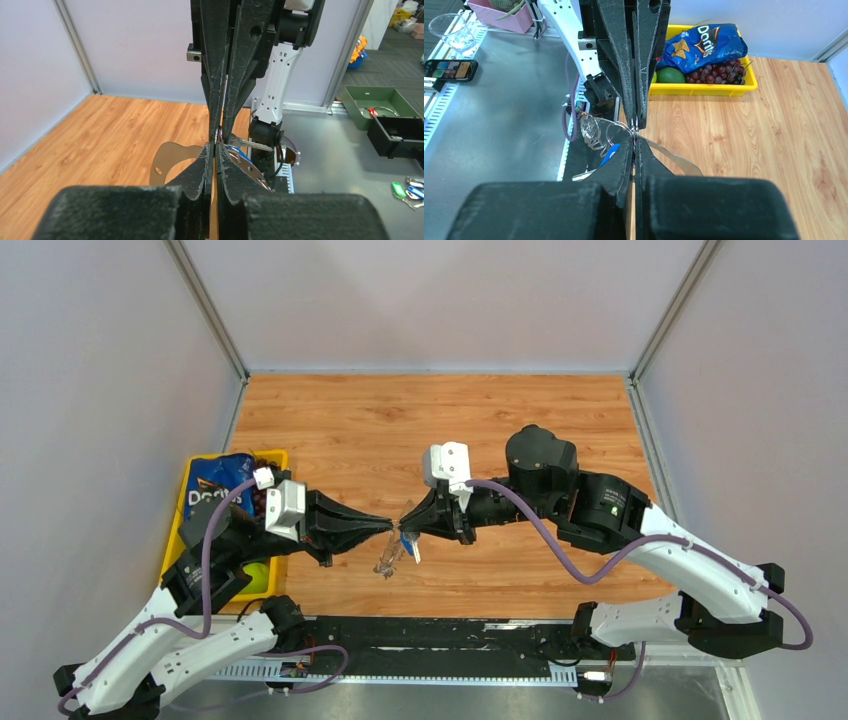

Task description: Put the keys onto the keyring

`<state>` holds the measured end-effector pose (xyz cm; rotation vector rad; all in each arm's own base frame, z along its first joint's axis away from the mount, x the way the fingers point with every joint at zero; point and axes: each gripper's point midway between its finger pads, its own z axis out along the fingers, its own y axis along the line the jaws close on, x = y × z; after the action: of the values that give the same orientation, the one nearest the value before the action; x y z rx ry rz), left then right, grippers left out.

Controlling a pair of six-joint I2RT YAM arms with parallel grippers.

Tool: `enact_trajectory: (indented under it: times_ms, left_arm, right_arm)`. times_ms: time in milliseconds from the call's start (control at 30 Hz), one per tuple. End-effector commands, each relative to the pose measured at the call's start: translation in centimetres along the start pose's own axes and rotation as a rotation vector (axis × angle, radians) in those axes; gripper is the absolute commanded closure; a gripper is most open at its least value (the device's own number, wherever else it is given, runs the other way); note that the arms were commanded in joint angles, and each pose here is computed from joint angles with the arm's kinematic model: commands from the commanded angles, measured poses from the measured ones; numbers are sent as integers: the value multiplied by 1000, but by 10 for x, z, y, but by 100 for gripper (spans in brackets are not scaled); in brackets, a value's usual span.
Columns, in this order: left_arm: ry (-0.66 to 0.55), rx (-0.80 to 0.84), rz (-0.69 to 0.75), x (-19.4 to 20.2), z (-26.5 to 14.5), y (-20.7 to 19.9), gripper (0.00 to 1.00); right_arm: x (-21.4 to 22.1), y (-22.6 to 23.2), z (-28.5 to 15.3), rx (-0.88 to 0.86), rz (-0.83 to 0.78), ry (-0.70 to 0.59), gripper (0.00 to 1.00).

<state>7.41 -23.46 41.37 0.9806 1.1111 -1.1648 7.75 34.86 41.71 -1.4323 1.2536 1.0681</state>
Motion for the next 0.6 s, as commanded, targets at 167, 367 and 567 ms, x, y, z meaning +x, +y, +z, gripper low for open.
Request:
enact_trajectory:
  times_ms: [167, 367, 567]
  left_arm:
    - [73, 23, 17, 0, -10, -8, 58]
    - [136, -19, 31, 1, -15, -2, 43]
    - [175, -36, 46, 3, -13, 4, 38]
  right_arm:
    - [-13, -7, -11, 79, 66, -30, 100]
    - [7, 0, -5, 49, 135, 49, 100]
    - [17, 10, 2, -12, 190, 89, 100]
